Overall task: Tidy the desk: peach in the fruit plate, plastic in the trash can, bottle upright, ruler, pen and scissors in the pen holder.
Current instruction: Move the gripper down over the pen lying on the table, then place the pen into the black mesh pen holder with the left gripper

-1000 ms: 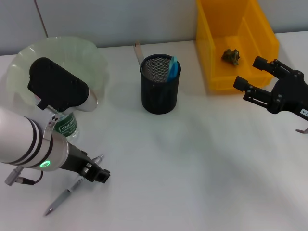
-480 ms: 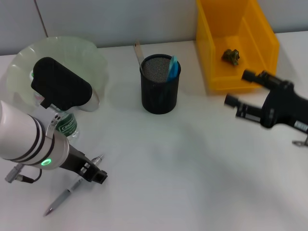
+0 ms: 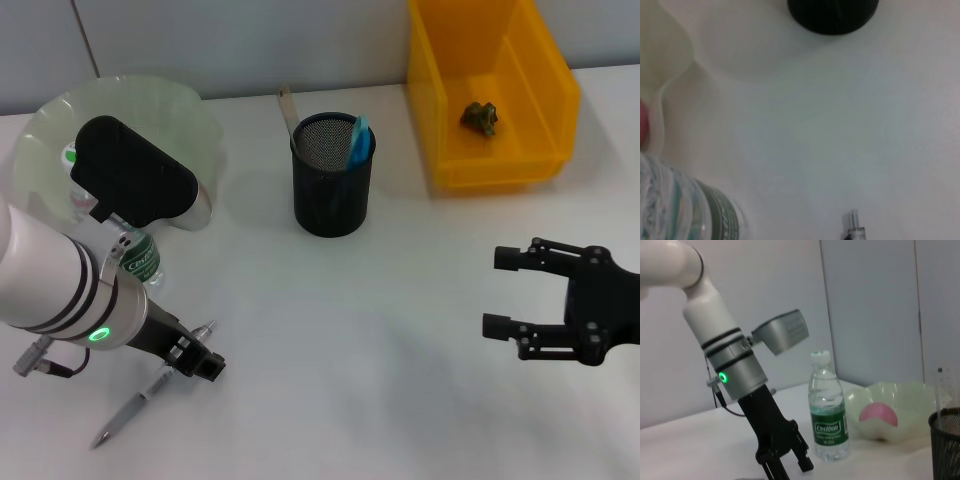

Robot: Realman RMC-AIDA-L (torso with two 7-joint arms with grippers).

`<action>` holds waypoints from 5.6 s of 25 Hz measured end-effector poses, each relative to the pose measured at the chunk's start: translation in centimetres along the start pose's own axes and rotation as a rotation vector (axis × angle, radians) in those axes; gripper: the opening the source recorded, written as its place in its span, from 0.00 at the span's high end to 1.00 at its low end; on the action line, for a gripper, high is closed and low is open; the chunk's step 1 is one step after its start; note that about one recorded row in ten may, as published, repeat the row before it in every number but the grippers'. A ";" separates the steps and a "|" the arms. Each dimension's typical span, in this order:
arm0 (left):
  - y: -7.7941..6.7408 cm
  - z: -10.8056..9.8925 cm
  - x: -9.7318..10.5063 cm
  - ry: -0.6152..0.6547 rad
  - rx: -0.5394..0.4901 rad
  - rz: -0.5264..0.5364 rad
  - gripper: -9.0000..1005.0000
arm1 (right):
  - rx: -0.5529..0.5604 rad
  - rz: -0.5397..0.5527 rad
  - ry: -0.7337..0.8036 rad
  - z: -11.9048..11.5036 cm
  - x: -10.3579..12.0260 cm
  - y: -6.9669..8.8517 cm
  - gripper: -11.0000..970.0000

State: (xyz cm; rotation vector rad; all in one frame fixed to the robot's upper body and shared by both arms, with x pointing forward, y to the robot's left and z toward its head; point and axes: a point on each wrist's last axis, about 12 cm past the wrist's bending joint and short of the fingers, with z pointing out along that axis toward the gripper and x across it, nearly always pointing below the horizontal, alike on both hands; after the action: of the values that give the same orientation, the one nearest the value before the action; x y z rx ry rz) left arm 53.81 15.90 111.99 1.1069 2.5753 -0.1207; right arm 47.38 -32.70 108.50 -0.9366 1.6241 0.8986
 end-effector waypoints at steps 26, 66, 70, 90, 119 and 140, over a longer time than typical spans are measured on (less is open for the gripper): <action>0.1 0.2 -0.8 0.030 0.005 0.015 0.35 | -0.020 0.010 0.039 0.2 0.2 -0.1 0.14; 0.4 0.9 -2.0 0.080 0.012 0.029 0.77 | -0.022 0.025 0.070 1.0 0.5 -0.3 0.14; 0.2 0.4 -2.3 0.068 0.013 0.039 0.85 | -0.018 0.028 0.069 0.9 0.6 -0.2 0.14; -2.7 -9.1 -9.2 -0.567 0.038 0.249 0.82 | -0.009 0.038 0.070 0.7 0.2 -0.5 0.14; -3.4 -1.2 -11.4 -1.070 -0.216 0.245 0.76 | -0.014 0.038 0.065 1.1 -0.2 -0.7 0.14; -3.2 1.1 -11.5 -1.050 -0.231 0.163 0.71 | -0.023 0.042 0.069 1.4 -0.4 -0.9 0.14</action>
State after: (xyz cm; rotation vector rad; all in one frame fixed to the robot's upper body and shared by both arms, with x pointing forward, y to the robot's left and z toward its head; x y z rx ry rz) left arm 59.19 5.55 114.65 0.8283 1.5173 -0.2694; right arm 48.76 -31.79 108.50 -0.9612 1.7013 0.9242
